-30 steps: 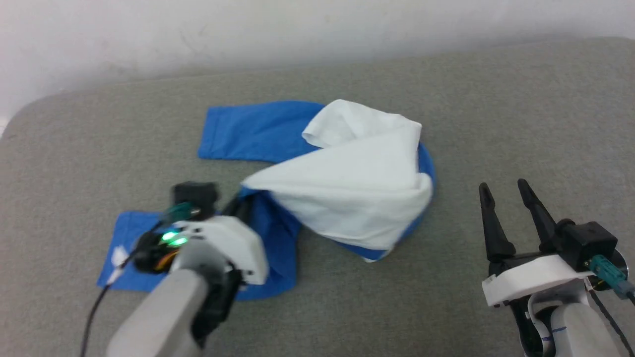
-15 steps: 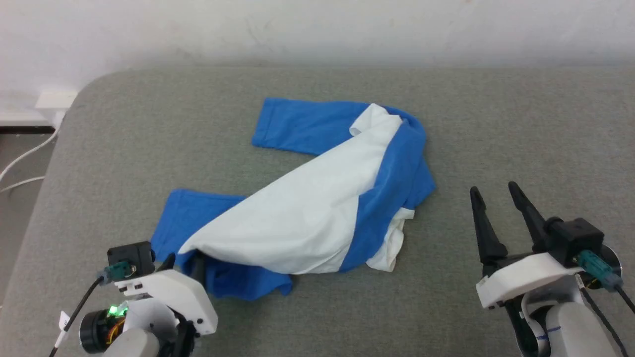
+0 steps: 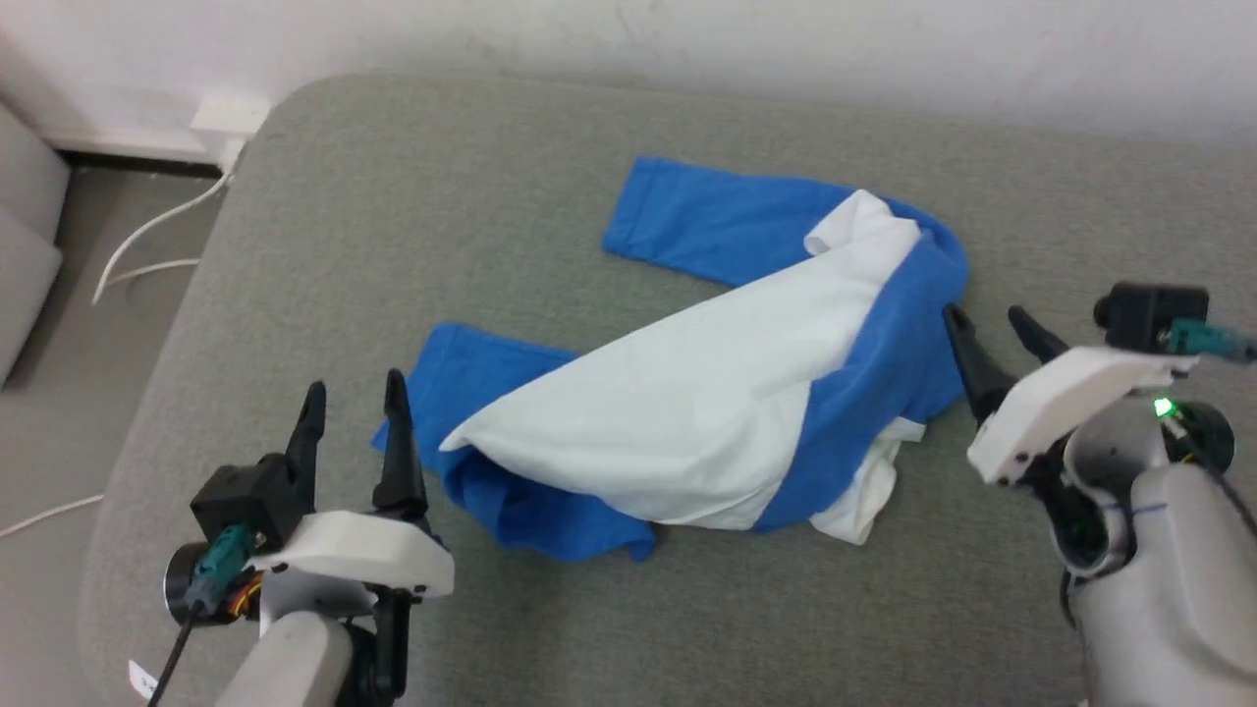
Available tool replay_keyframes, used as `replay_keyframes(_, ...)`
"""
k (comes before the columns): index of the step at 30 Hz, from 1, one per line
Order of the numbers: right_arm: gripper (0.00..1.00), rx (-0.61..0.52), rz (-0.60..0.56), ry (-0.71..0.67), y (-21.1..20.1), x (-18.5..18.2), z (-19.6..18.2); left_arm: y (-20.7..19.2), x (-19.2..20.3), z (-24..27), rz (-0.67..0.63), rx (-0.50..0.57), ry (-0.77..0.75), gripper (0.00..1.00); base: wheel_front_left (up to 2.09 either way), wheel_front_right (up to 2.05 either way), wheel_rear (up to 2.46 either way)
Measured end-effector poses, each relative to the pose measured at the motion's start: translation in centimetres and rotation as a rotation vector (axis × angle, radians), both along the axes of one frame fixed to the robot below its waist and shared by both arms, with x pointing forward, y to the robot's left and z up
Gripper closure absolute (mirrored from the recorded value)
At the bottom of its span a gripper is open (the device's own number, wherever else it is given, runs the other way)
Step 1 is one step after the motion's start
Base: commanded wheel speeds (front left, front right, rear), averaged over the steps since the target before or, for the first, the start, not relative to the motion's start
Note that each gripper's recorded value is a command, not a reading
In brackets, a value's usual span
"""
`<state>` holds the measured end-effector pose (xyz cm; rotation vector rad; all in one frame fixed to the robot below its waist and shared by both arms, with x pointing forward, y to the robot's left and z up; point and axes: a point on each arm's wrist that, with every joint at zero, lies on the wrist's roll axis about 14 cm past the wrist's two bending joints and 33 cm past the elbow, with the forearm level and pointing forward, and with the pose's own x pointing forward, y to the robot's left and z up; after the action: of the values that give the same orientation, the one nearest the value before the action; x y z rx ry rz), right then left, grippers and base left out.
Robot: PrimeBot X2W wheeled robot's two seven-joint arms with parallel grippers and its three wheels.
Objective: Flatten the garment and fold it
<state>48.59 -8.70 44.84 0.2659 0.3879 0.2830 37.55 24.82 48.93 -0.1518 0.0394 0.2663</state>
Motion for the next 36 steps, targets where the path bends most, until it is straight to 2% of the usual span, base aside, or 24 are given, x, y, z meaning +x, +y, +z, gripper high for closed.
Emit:
replay_keyframes(5, 0.00, 0.047, 0.014, 0.100, 1.4, 2.7, -1.0, -0.1, 0.5, 1.7, 0.011, 0.018, -0.074, 0.00, 0.00, 0.00, 0.00)
replay_keyframes(11, 0.00, 0.021, 0.055, 0.232, 3.0, 4.1, -3.8, 0.0, 0.7, 0.9, 0.023, 0.018, -0.068, 0.00, 0.00, 0.00, 0.00)
replay_keyframes(12, 0.06, 0.022, 0.060, 0.234, 3.3, 4.3, -3.9, 0.1, 0.7, 0.7, 0.023, 0.017, -0.063, 0.00, 0.00, 0.00, 0.00)
replay_keyframes(13, 0.58, 0.024, 0.066, 0.233, 3.6, 4.6, -3.8, 0.2, 0.7, 0.5, 0.025, 0.017, -0.059, 0.00, 0.00, 0.00, 0.00)
replay_keyframes(14, 0.87, 0.033, 0.066, 0.221, 3.8, 5.0, -3.6, 0.3, 0.7, 0.3, 0.028, 0.017, -0.055, 0.00, 0.00, 0.00, 0.00)
replay_keyframes(15, 1.00, 0.035, 0.063, 0.208, 3.9, 5.3, -3.4, 0.4, 0.7, 0.1, 0.030, 0.018, -0.051, 0.00, 0.00, 0.00, 0.00)
replay_keyframes(20, 1.00, 0.011, 0.013, 0.103, 2.4, 6.3, -1.7, 0.3, 1.0, -0.3, 0.024, 0.019, -0.044, 0.00, 0.00, 0.00, 0.00)
replay_keyframes(24, 1.00, -0.046, -0.064, -0.095, -0.3, 7.3, 2.6, 0.1, 1.3, -0.3, 0.012, 0.020, -0.051, 0.00, 0.00, 0.00, 0.00)
replay_keyframes(27, 1.00, -0.122, -0.154, -0.255, -3.9, 7.1, 6.5, -0.1, 1.5, -0.2, 0.003, 0.016, -0.057, 0.00, 0.00, 0.00, 0.00)
replay_keyframes(31, 1.00, -0.208, -0.310, -0.367, -10.1, 4.8, 9.8, -0.9, 2.1, 0.1, -0.034, 0.015, -0.070, 0.00, 0.00, 0.00, 0.00)
replay_keyframes(36, 1.00, -0.278, -0.504, -0.344, -18.0, -0.2, 9.9, -2.9, 2.9, 0.4, -0.098, 0.006, -0.087, 0.00, 0.00, 0.00, 0.00)
